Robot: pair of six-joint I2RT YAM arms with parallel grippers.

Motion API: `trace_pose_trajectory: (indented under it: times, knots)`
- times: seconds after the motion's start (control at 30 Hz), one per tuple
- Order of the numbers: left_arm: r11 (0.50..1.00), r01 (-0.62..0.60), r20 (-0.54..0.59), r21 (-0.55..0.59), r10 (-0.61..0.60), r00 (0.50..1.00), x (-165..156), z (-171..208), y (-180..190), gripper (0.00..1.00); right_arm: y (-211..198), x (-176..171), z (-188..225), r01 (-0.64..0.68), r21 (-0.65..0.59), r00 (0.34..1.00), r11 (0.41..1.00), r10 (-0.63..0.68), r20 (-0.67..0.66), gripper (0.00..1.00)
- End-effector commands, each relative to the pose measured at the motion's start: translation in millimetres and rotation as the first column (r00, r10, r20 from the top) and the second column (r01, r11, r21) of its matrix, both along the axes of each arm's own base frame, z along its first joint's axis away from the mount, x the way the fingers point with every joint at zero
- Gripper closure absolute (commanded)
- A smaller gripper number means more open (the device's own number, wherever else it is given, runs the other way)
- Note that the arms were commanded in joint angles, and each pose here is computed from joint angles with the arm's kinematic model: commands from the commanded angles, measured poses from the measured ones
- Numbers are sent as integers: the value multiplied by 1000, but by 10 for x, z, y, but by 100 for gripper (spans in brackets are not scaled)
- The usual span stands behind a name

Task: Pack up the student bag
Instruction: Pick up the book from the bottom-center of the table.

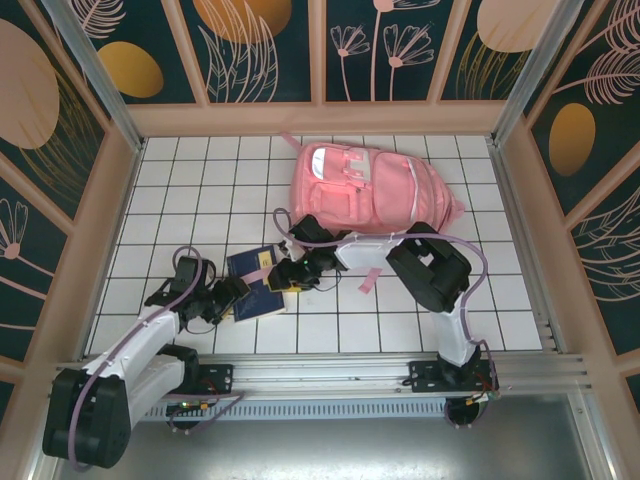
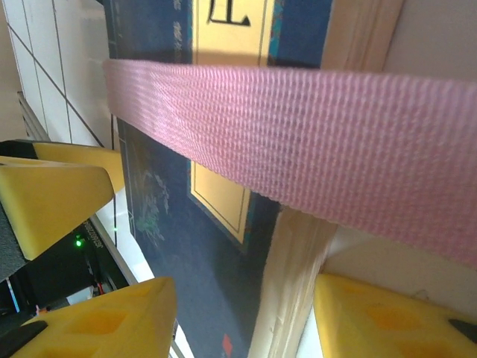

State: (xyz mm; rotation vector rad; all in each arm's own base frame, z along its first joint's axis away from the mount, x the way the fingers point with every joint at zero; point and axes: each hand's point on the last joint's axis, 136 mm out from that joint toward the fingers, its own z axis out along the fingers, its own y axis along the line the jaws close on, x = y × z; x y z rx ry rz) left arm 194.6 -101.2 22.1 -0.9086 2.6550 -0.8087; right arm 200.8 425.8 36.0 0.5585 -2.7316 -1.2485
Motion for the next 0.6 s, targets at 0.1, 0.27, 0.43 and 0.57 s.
trace_pose_trajectory:
  times: [0.1,0.27,0.43,0.57]
  knots:
    - [1000,5,35,14,-6,999,95,-92,-18,32,158,-32,253,-31,69,999,997,32,-9,52]
    - [1000,10,40,17,-11,999,98,-91,-20,32,189,-38,427,-32,106,999,994,33,-9,55]
    - [1000,15,35,18,-16,999,90,-108,-24,32,200,-24,523,-31,117,1000,993,31,4,60]
    - [1000,15,41,18,-16,999,97,-99,-23,33,184,-33,587,-31,123,1000,992,29,11,64]
